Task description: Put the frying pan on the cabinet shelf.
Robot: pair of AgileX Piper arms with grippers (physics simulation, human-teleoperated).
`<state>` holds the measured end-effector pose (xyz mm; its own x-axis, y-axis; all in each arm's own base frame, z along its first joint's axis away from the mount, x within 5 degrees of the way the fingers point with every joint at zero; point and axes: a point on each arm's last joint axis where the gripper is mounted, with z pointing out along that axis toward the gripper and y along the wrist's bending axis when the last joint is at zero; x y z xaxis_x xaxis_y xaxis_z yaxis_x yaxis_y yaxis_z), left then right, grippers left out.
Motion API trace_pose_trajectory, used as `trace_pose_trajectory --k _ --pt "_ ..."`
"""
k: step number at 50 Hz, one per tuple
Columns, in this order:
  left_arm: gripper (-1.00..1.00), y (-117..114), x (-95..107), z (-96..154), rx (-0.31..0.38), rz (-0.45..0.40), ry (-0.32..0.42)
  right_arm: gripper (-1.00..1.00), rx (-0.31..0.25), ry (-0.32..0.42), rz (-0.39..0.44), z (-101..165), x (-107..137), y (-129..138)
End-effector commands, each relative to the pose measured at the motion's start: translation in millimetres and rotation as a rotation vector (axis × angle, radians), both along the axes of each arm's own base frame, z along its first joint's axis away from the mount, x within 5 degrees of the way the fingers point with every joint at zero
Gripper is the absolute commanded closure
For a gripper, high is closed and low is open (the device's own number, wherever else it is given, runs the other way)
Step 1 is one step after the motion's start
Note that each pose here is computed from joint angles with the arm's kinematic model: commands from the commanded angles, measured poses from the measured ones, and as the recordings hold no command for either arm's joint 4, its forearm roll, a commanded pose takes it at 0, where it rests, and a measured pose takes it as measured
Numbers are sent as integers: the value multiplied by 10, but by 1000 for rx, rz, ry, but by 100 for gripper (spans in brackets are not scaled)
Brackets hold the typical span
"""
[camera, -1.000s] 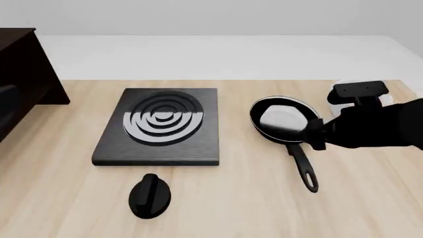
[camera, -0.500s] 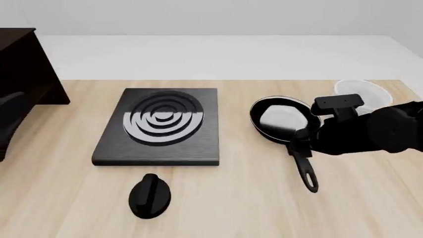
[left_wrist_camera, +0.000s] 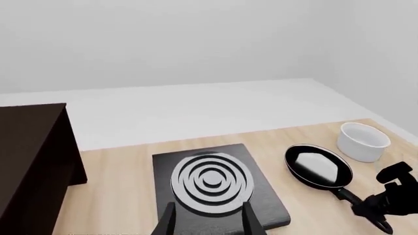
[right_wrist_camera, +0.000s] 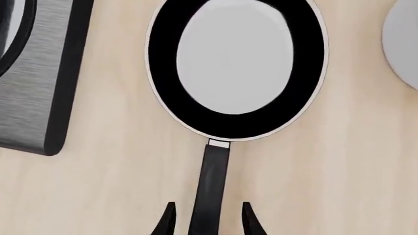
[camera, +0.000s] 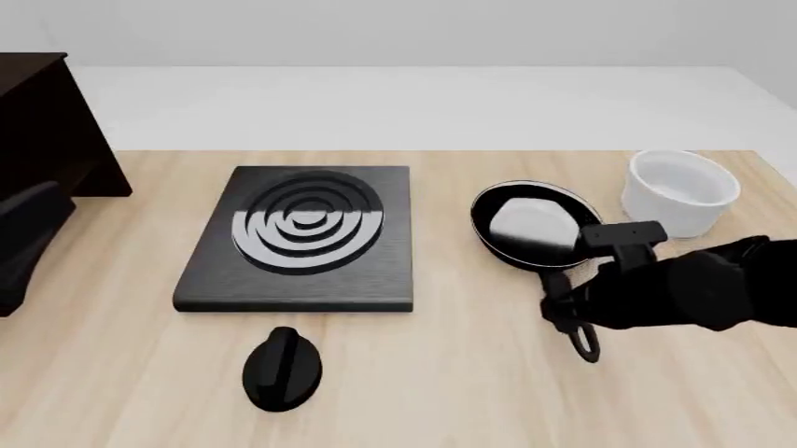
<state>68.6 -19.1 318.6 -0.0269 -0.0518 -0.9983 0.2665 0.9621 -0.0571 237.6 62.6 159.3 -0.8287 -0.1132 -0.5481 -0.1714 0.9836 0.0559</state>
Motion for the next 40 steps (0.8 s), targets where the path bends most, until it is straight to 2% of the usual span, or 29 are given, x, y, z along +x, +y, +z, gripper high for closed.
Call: trace_pose_trajectory --k 1,8,13,14,26,40 --pt "-100 -2 17 -25 -2 4 5 -100 3 17 -3 -160 -43 7" --pt "-100 -2 18 -30 -2 3 6 -100 9 18 -9 -146 -65 9" --pt "-100 -4 24 -29 -1 4 9 -100 9 -10 -31 -106 -33 -63" --pt "-100 -4 24 -29 -1 3 9 100 8 -3 -26 -119 -41 -50" --pt "-100 -9 31 -48 2 0 12 100 4 -49 -17 67 -68 -87" --pt "-100 -17 44 -72 2 -6 20 100 -4 -179 -15 498 -178 -209"
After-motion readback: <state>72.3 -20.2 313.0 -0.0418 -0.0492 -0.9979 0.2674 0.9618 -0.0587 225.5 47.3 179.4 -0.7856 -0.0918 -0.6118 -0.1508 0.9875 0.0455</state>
